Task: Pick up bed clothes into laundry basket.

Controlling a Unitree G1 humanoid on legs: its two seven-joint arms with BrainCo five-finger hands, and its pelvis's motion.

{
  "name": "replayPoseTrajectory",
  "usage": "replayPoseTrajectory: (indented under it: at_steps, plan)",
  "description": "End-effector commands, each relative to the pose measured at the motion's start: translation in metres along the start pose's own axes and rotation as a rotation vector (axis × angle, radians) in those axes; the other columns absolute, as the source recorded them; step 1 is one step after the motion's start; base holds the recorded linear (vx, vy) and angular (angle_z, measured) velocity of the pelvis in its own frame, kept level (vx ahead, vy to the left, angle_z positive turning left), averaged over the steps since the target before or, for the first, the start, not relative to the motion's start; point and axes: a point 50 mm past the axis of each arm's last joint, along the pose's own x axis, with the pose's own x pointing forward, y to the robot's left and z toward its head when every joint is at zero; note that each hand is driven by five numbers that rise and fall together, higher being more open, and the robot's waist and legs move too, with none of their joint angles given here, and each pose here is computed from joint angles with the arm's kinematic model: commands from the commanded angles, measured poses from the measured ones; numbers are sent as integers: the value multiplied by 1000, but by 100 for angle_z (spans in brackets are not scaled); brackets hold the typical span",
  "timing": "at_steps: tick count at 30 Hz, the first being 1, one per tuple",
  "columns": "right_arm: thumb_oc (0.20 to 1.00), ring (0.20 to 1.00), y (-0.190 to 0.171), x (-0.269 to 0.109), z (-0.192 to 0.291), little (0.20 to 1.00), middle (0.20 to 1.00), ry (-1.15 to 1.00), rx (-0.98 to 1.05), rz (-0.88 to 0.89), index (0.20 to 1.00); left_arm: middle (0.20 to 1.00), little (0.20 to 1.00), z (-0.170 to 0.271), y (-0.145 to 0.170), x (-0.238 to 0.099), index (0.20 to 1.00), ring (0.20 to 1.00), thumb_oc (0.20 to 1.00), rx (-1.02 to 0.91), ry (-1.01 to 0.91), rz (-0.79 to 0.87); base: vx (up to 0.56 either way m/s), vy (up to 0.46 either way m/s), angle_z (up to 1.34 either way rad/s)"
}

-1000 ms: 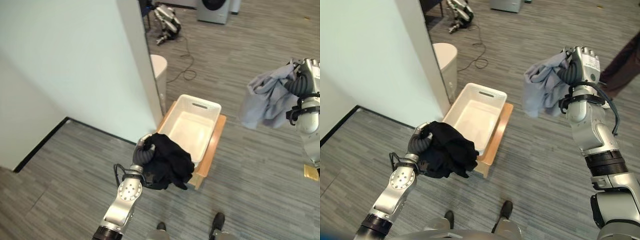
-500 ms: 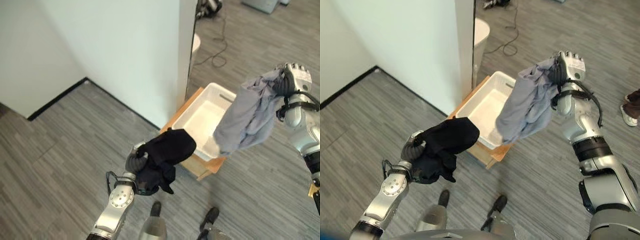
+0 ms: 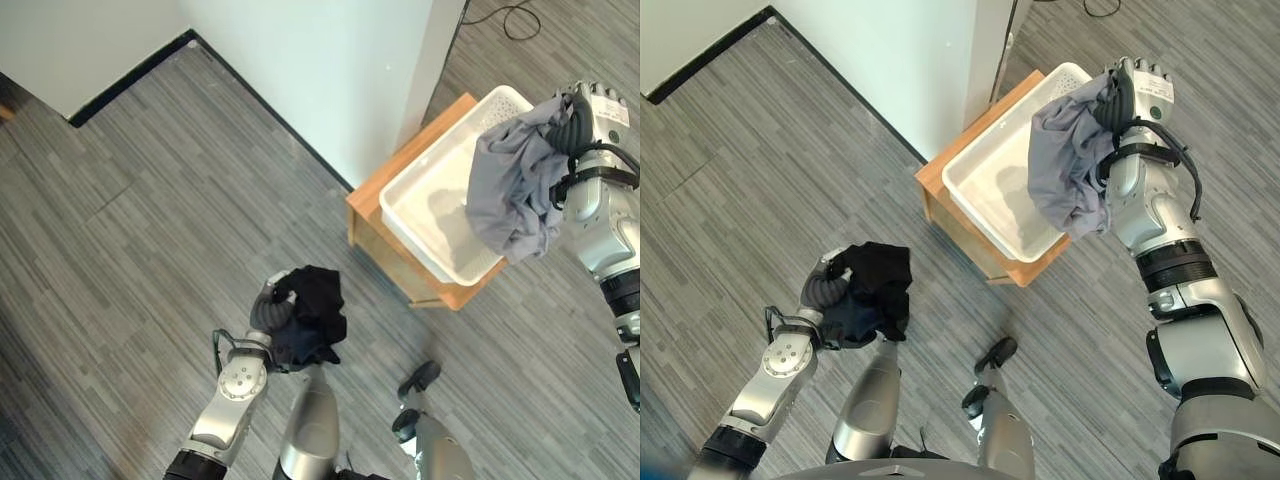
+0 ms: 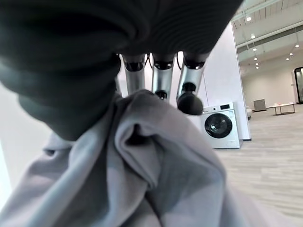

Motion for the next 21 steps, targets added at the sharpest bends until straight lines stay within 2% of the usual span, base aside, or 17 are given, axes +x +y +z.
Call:
replayPoseTrajectory:
  at_steps: [1, 9, 13, 16, 17, 20, 21]
  plan:
    - [200, 200, -66, 32, 23, 200, 200, -132, -87, -259, 200, 200, 200, 30, -12, 3, 200, 200, 200, -35, -173, -72, 0, 0, 0]
    - [200, 200, -82, 41, 37, 200, 200, -174, -83, -316, 200, 200, 200, 31, -14, 6, 200, 200, 200, -35, -178, -75, 0, 0, 0]
    - [200, 200, -78, 40, 42, 200, 200, -192, -72, -302, 200, 200, 200, 31, -14, 7, 200, 200, 200, -36, -178, -72, -3, 8, 0]
    - [200, 200, -60, 34, 42, 200, 200, -174, -18, -257, 200, 200, 200, 31, -16, 9, 200, 200, 200, -45, -176, -62, -11, 11, 0]
    - [200, 200, -32, 23, 34, 200, 200, -133, 0, -168, 200, 200, 200, 29, -17, 10, 200, 200, 200, -53, -168, -60, 0, 0, 0]
    - [200, 200, 4, 9, 23, 200, 200, -78, -15, -39, 200, 200, 200, 28, -22, 9, 200, 200, 200, -65, -162, -77, 10, 1, 4]
    - [200, 200, 4, 9, 23, 200, 200, -78, -15, -39, 200, 200, 200, 28, -22, 9, 200, 200, 200, -64, -161, -77, 6, 5, 3]
